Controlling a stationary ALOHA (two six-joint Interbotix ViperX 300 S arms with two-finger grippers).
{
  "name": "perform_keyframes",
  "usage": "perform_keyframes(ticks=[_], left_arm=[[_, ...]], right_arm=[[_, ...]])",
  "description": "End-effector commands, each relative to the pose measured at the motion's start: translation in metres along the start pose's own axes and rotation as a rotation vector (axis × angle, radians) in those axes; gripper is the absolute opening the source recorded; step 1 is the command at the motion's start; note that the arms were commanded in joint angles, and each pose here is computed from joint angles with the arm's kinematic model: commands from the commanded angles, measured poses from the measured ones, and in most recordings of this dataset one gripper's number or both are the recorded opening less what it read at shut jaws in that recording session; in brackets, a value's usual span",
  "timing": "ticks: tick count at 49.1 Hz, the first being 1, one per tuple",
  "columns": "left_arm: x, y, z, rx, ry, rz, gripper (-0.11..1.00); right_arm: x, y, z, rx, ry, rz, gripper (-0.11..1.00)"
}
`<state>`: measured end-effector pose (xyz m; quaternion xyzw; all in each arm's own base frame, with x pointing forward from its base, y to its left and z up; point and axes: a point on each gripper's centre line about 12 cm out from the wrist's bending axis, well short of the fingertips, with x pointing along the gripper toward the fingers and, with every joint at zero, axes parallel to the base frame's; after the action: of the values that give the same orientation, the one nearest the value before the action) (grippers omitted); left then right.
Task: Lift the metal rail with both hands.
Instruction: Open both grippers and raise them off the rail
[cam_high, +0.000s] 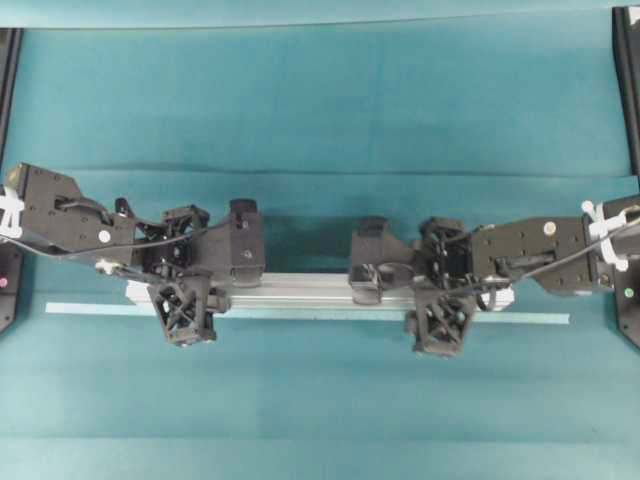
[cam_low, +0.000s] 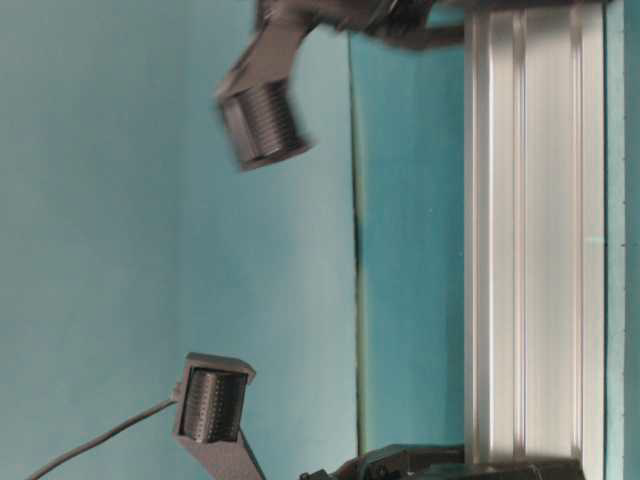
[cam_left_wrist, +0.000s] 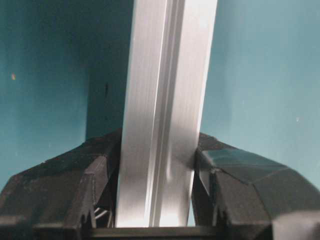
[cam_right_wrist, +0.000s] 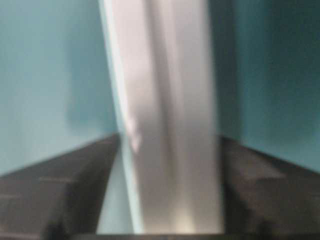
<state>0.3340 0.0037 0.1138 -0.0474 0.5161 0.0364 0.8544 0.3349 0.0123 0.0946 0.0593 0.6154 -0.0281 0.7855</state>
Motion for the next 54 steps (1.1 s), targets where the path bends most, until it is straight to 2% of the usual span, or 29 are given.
perform_keyframes(ticks=[1,14,16,22,26,37,54], left_arm=[[-0.005,0.003,0.007,-0.016,-0.046,-0.001,0.36],[-0.006,0.002,0.002,-0.013,-0.043,-0.003,0.37],[-0.006,0.001,0.003,-0.009,-0.044,-0.004,0.45],[-0.009,-0.003,0.005,0.010,-0.057,-0.011,0.82],[-0.012,-0.005,0.005,0.029,-0.060,-0.014,0.96],[-0.046,-0.007,0.018,0.076,-0.157,-0.023,0.95],[-0.115,-0.006,0.031,0.093,-0.365,-0.033,0.96]], right_arm=[[0.002,0.002,0.001,0.017,-0.001,0.003,0.81],[0.001,0.002,0.004,0.026,-0.013,0.004,0.83],[0.001,0.002,0.005,0.029,-0.018,0.006,0.83],[0.000,0.002,0.007,0.027,-0.024,0.006,0.83],[-0.003,0.002,0.010,0.027,-0.035,0.007,0.84],[-0.028,-0.005,0.023,0.047,-0.117,0.012,0.84],[-0.100,-0.011,0.032,0.060,-0.322,0.030,0.84]])
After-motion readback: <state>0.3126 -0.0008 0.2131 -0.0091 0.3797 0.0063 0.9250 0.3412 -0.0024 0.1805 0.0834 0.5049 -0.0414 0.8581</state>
